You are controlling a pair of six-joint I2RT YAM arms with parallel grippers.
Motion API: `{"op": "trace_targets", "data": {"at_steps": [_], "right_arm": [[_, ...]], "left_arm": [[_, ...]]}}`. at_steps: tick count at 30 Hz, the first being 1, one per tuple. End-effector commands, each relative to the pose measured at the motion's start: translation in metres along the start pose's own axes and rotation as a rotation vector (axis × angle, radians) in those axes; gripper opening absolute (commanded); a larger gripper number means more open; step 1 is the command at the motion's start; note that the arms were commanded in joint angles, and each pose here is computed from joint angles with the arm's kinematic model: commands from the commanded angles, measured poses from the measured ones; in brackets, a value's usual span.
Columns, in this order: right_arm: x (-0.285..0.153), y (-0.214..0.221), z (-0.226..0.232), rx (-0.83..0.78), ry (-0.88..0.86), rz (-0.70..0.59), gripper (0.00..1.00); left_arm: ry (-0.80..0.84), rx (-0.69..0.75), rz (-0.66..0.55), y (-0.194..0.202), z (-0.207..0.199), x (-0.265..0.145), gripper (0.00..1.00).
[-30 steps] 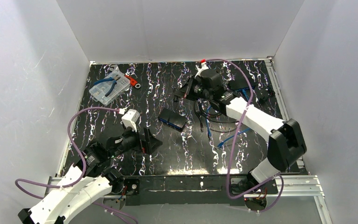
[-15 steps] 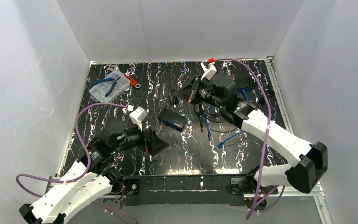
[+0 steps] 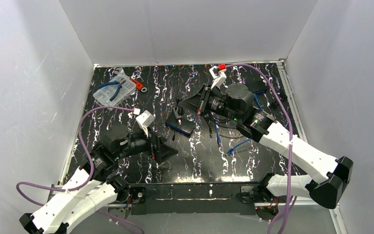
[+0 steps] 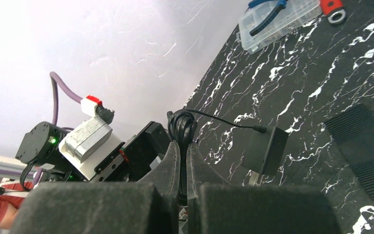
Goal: Insert the plug into the switch port
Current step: Pick up the power from the center of the board.
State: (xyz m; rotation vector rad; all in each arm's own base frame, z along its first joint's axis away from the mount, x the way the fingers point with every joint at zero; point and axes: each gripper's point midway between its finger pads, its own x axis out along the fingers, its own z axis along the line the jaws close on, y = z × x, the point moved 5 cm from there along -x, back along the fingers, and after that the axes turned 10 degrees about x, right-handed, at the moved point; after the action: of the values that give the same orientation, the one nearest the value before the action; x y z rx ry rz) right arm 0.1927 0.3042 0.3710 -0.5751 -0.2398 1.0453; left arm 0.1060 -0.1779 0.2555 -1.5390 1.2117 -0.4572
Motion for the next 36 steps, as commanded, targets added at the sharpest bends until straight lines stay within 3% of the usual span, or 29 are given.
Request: {"op": "trace_targets", "data": {"at_steps": [1, 7, 24, 36], "right_arm": [[-0.01, -0.006, 0.029, -0.01, -0.084, -0.037, 0.01], [-0.01, -0.002, 0.038, -0.007, -0.112, -0.035, 0.01], [-0.021, -0.004, 0.051, 0.032, -0.177, -0.067, 0.01], [-0.024, -0.003, 0.053, 0.042, -0.191, -0.072, 0.01]], "left_arm": [[0.086, 0.048, -0.065, -0.018, -0.015, -0.005, 0.95], [0.123, 0.048, -0.058, -0.016, -0.018, -0.003, 0.91], [0.18, 0.041, -0.06, -0.016, -0.023, -0.001, 0.65], [0.203, 0.042, -0.061, -0.017, -0.026, 0.0, 0.36]]}}
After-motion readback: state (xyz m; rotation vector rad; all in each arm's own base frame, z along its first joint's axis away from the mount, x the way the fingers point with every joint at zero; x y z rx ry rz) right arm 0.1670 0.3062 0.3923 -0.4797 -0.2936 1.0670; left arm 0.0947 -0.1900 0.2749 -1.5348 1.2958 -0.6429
